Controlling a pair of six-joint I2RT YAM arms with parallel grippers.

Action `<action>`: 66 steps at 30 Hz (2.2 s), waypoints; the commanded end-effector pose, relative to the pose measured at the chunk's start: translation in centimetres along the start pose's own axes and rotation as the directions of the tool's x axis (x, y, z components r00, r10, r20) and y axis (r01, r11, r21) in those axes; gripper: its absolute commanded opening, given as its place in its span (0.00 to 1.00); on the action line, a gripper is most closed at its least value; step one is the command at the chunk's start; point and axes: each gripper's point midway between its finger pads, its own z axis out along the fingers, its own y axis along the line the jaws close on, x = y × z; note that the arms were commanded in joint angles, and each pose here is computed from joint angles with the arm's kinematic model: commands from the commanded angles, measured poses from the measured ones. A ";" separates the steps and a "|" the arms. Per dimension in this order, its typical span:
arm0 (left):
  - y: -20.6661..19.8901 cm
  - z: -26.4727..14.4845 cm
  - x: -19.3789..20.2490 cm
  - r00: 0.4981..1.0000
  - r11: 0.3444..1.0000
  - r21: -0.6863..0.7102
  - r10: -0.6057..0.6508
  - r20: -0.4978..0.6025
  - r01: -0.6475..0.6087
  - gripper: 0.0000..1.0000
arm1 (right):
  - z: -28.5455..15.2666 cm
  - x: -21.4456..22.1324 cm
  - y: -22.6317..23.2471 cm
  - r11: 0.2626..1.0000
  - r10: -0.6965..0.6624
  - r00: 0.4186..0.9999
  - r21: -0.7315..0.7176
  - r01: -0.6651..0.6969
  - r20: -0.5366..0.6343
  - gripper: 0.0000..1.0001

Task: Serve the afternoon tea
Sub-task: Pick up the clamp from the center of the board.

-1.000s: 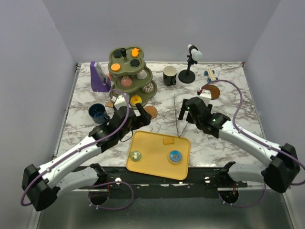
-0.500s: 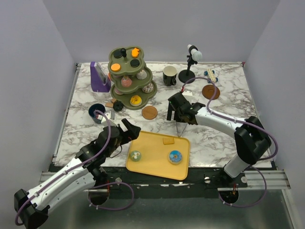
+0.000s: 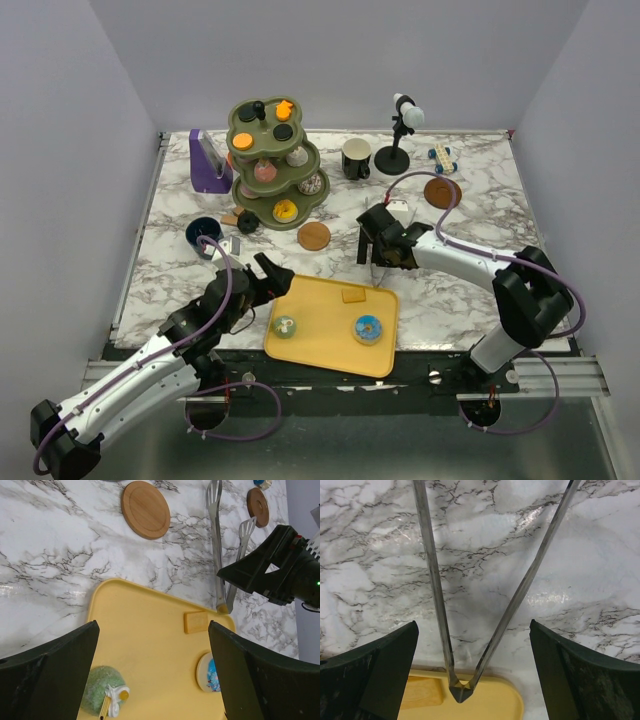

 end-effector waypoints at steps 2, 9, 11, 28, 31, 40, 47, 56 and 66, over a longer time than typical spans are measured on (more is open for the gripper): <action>-0.3 0.2 0.3 1.000 1.000 0.025 -0.005 -0.007 0.005 0.99 | 0.4 1.0 -1.0 0.999 0.004 1.000 0.032 -0.003 -0.014 1.00; -0.6 0.2 0.3 1.000 1.000 0.030 -0.007 -0.017 0.008 0.99 | 2.5 0.1 -0.9 0.997 -0.025 1.000 0.070 0.025 0.005 1.00; -0.6 0.2 0.3 1.000 0.999 0.030 -0.008 -0.017 0.009 0.99 | 3.3 0.1 -0.9 0.997 -0.026 1.000 0.075 0.026 -0.007 1.00; -0.6 0.4 0.2 1.000 1.000 0.012 -0.006 -0.020 0.007 0.99 | 6.8 -0.9 -1.4 0.998 -0.004 0.999 0.063 0.006 -0.042 0.98; -0.7 0.4 0.1 1.000 1.000 0.012 -0.008 -0.018 0.008 0.98 | 6.8 -0.4 -1.4 0.999 -0.007 0.998 0.050 0.010 -0.055 0.93; -0.7 0.5 0.4 1.000 1.000 0.013 -0.008 -0.030 0.008 0.98 | 4.5 -2.1 -1.4 1.000 -0.010 1.000 0.003 0.010 0.008 0.69; -0.8 0.4 0.3 1.000 1.000 0.018 -0.008 -0.027 0.009 0.99 | 0.6 -5.3 -1.1 0.999 0.005 0.996 -0.051 0.000 0.094 0.60; -0.8 0.6 0.4 1.000 1.000 0.016 -0.009 -0.027 0.010 0.98 | -5.3 -7.6 -1.6 0.991 0.024 0.986 -0.133 -0.002 0.167 0.60; -0.7 0.1 -0.4 1.000 1.000 0.008 0.004 -0.005 -0.004 0.98 | -15.2 -6.7 -1.0 0.931 -0.014 0.988 -0.357 0.069 0.156 0.61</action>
